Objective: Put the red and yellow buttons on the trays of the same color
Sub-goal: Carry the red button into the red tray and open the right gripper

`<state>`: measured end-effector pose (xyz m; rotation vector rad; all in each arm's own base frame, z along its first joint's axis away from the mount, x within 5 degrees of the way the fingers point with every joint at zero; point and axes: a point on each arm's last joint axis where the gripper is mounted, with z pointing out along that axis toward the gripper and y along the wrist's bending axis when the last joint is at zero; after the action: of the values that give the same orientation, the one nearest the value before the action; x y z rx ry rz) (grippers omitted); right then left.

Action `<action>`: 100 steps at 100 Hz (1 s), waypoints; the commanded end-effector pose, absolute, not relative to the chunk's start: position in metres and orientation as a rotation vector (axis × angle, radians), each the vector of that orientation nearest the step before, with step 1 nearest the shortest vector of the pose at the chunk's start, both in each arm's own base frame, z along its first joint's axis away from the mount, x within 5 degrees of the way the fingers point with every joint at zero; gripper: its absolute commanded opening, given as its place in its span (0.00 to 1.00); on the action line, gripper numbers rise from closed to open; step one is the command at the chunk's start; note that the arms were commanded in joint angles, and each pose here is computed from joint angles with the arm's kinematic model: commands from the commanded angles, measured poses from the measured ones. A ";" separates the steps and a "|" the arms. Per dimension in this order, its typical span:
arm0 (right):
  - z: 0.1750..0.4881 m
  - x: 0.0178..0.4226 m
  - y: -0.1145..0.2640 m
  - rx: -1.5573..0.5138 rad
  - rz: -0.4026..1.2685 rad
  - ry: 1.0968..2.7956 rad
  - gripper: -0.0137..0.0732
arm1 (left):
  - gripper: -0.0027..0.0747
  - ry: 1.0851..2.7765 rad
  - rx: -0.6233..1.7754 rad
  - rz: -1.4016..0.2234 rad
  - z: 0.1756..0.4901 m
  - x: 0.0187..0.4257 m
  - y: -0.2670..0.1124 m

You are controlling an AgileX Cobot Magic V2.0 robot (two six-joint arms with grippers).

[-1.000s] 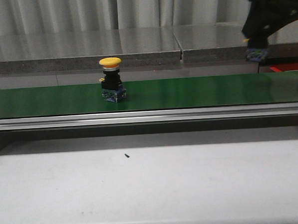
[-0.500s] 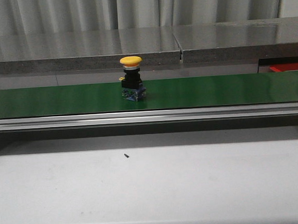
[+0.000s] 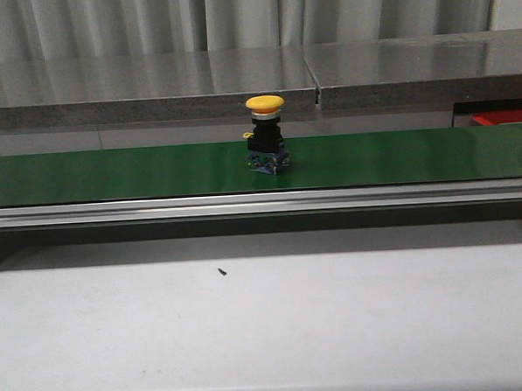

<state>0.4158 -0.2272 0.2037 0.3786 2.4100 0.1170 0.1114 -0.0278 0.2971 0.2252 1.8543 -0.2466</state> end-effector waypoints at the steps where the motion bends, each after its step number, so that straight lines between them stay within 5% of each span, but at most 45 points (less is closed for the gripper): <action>1: 0.244 0.421 -0.232 0.375 0.079 2.284 0.37 | 0.01 1.781 0.187 -0.246 0.311 0.113 -0.027; 54: 0.217 0.434 -0.239 0.382 0.113 2.326 0.39 | 0.01 1.781 0.187 -0.246 0.311 0.113 -0.027; 80: 0.234 0.431 -0.237 0.365 0.103 2.302 0.82 | 0.01 1.781 0.187 -0.246 0.311 0.113 -0.027; 100: 0.273 0.425 -0.231 0.318 0.091 2.249 0.84 | 0.01 1.781 0.187 -0.246 0.311 0.113 -0.027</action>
<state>0.4316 -0.2341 0.2059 0.3574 2.3921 0.1452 0.1114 -0.0278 0.2971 0.2259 1.8542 -0.2461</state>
